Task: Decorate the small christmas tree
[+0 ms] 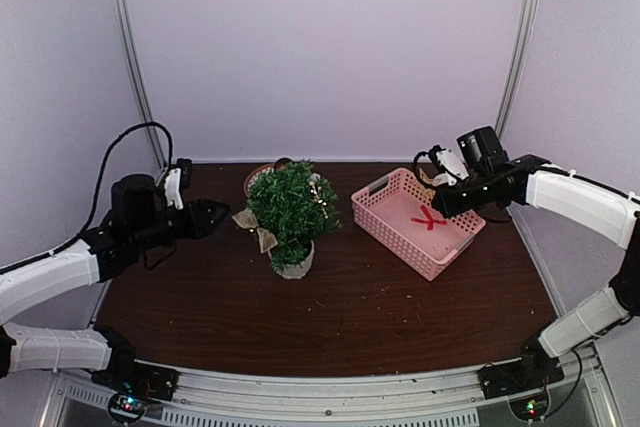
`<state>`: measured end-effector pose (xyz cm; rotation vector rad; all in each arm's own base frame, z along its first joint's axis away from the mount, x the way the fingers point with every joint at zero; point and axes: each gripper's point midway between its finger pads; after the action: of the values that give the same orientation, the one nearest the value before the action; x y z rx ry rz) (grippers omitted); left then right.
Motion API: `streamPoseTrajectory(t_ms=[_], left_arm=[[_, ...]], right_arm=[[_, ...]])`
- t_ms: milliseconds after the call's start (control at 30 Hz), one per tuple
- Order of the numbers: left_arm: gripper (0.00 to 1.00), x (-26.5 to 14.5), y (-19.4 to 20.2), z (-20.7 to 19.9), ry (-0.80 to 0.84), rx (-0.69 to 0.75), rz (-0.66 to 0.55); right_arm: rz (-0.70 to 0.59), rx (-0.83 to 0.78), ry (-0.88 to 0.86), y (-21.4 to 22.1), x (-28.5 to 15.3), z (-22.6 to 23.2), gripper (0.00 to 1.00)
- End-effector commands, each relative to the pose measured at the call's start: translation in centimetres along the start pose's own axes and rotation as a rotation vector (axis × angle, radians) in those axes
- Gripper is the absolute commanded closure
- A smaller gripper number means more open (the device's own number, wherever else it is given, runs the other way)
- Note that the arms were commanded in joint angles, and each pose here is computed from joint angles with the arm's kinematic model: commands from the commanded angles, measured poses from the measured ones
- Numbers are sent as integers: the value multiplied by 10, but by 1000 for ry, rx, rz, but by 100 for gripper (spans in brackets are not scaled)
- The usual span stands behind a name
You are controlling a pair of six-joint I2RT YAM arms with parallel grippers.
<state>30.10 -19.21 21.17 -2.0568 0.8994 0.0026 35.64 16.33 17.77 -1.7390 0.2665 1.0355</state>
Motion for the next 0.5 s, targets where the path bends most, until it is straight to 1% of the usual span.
streamPoseTrajectory(t_ms=[0,100,167,233,333,467], left_arm=[[50,-25,-32,-14,-29,104,-70],[49,-41,-45,-28,-18,160,-97],[48,-49,-52,-42,21,200,-99],[47,-55,-54,-67,122,243,-72],[47,-58,-55,-105,291,265,-23],[46,-60,-55,-158,480,300,1]], right_arm=[[-151,-65,-29,-31,-29,14,88],[-251,-140,-49,-50,-49,28,88],[-316,-184,-69,-63,-62,41,88],[-380,-233,-85,-78,-77,55,88],[-466,-312,-101,-99,-97,80,87],[-572,-412,-113,-121,-122,117,87]])
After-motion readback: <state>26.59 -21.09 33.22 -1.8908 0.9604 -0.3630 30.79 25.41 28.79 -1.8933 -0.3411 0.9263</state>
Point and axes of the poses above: each gripper's point midway between its finger pads, its own x axis out along the fingers, its own z axis along the line the jaws close on, y = z × x, and after that the axes turned 11 degrees about -x, right-handed
